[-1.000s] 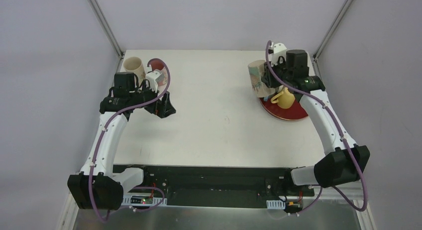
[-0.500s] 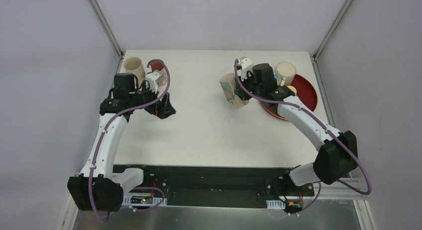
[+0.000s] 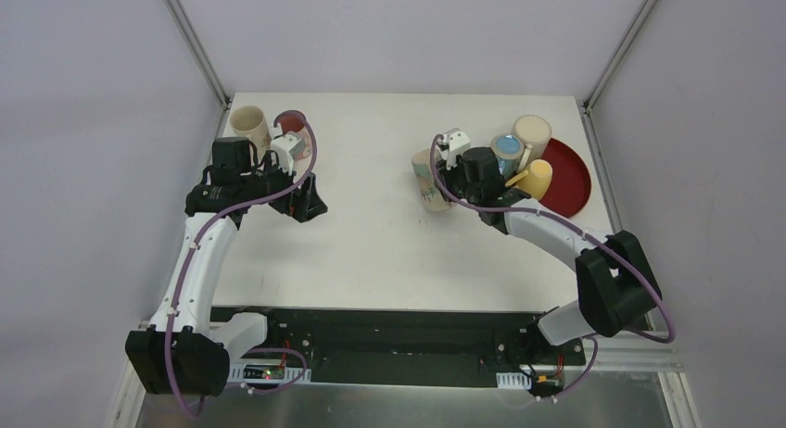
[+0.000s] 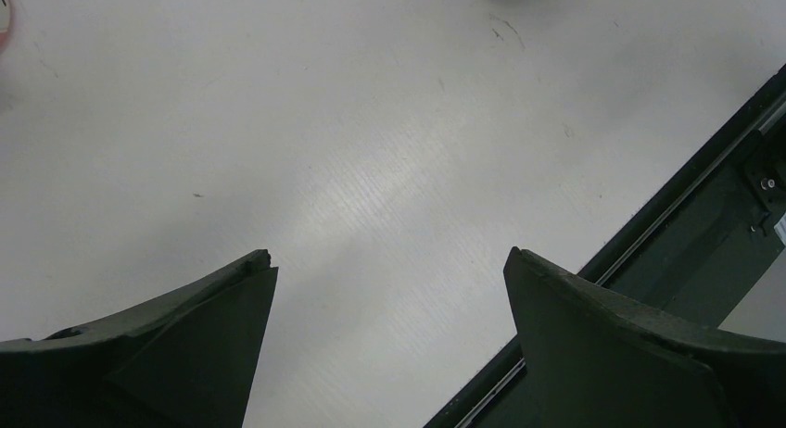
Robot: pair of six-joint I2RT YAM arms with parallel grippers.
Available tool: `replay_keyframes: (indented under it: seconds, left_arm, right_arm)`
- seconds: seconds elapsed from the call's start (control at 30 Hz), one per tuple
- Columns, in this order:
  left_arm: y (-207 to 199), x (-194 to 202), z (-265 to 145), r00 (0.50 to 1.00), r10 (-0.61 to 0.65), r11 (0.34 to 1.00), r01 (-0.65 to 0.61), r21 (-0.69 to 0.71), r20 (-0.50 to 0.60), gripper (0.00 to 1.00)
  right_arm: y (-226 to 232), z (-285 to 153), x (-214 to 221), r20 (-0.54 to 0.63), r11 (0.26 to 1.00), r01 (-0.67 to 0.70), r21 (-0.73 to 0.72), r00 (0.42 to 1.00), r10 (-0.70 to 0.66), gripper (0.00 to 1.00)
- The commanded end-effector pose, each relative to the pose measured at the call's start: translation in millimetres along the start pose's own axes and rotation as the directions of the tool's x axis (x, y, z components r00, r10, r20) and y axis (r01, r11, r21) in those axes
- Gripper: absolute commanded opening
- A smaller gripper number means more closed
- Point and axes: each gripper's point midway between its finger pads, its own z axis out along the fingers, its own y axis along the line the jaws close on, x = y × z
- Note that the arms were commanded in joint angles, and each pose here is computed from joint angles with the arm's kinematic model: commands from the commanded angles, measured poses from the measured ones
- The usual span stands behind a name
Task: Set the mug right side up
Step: Place the cup at the center of the board.
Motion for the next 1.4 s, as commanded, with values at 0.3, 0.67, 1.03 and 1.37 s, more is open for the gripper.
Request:
replay_keyframes:
  seconds: [0.3,0.67,1.03,1.37]
  left_arm:
    - [7,-4,-4,0.999,0.018,1.000,-0.017,-0.016,0.031,0.99]
    - [4,-6,-4,0.999,0.020,1.000,-0.020,-0.003,0.041,0.99]
    - [0,-9,-7,0.998,0.027,1.000,-0.027,0.001,0.058,0.99]
    - [0,-8,-8,0.998,0.029,1.000,-0.030,0.002,0.057,1.00]
  right_arm:
    - [-23,3,-18,0.147,0.986,-0.090,0.143,0.987,0.068,0.00]
    - [-28,-8,33,-0.046,0.970,-0.128,0.206,0.989,0.141,0.00]
    - [-31,-8,50,-0.138,0.966,-0.108,0.236,0.980,0.143,0.06]
    - [-33,-10,51,-0.224,0.966,-0.071,0.249,0.966,0.129,0.41]
